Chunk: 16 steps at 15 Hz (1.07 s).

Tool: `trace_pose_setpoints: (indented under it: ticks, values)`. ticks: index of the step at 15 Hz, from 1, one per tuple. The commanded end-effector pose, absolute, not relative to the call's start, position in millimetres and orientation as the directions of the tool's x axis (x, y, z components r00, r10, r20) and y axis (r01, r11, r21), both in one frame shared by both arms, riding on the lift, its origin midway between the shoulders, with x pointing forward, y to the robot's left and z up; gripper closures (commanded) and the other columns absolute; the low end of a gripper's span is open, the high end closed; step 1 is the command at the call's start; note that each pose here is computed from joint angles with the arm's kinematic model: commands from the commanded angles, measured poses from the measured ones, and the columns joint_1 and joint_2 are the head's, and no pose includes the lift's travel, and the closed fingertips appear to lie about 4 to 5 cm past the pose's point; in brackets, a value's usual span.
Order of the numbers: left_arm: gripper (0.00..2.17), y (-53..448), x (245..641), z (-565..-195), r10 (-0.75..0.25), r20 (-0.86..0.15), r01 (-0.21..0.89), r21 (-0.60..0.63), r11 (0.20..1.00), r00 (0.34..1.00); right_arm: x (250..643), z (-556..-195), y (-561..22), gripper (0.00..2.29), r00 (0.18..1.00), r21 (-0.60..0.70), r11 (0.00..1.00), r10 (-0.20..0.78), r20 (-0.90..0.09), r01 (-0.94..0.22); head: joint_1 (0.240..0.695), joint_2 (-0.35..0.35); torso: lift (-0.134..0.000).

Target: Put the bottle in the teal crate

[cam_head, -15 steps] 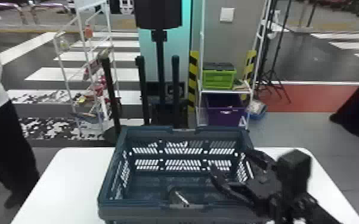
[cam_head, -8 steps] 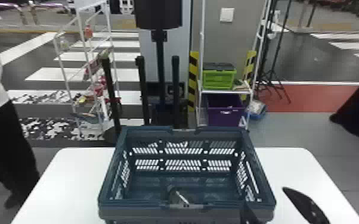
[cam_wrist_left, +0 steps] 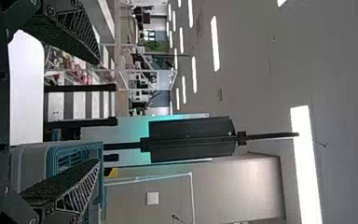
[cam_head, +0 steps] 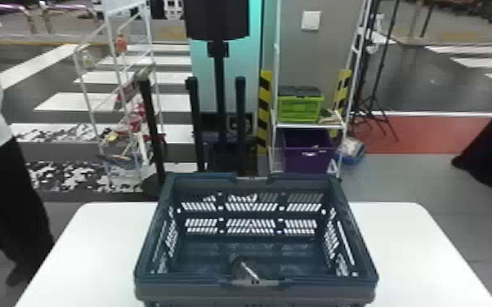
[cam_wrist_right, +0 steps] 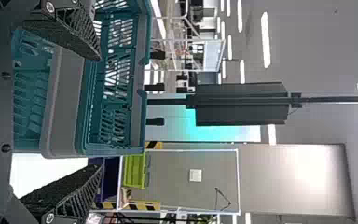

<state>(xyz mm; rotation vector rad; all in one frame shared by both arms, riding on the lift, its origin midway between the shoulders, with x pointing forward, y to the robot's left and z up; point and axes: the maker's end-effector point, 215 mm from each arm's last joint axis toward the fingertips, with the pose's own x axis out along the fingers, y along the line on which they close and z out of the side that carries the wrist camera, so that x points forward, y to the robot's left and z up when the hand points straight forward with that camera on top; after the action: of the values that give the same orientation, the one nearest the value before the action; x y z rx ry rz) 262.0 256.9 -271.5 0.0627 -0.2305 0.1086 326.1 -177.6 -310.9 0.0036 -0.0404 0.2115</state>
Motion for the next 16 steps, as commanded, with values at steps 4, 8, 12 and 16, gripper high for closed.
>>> trace_pose_setpoints:
  ticks: [4, 8, 12, 16]
  values:
    - [0.14, 256.8, 263.0, -275.8, 0.101, 0.227, -0.115, 0.049, 0.992, 0.969, 320.1, -316.6, -185.4, 0.09, 0.980, 0.023, 0.980, 0.199, 0.031, -0.199, 0.499, 0.000, 0.000]
    - [0.14, 256.0, 264.5, -275.8, 0.099, 0.224, -0.113, 0.050, 0.992, 0.969, 316.7, -322.7, -185.1, 0.09, 0.980, 0.026, 0.980, 0.199, 0.008, -0.199, 0.499, 0.000, 0.000]
    - [0.14, 254.1, 269.3, -279.8, 0.094, 0.216, -0.109, 0.058, 0.992, 0.972, 314.0, -327.7, -186.0, 0.09, 0.980, 0.029, 0.980, 0.198, -0.006, -0.198, 0.499, 0.000, 0.000]
    - [0.14, 254.0, 274.1, -283.1, 0.088, 0.197, -0.102, 0.065, 0.993, 0.976, 311.4, -327.9, -187.1, 0.10, 0.981, 0.030, 0.981, 0.194, -0.004, -0.194, 0.499, 0.000, 0.000]
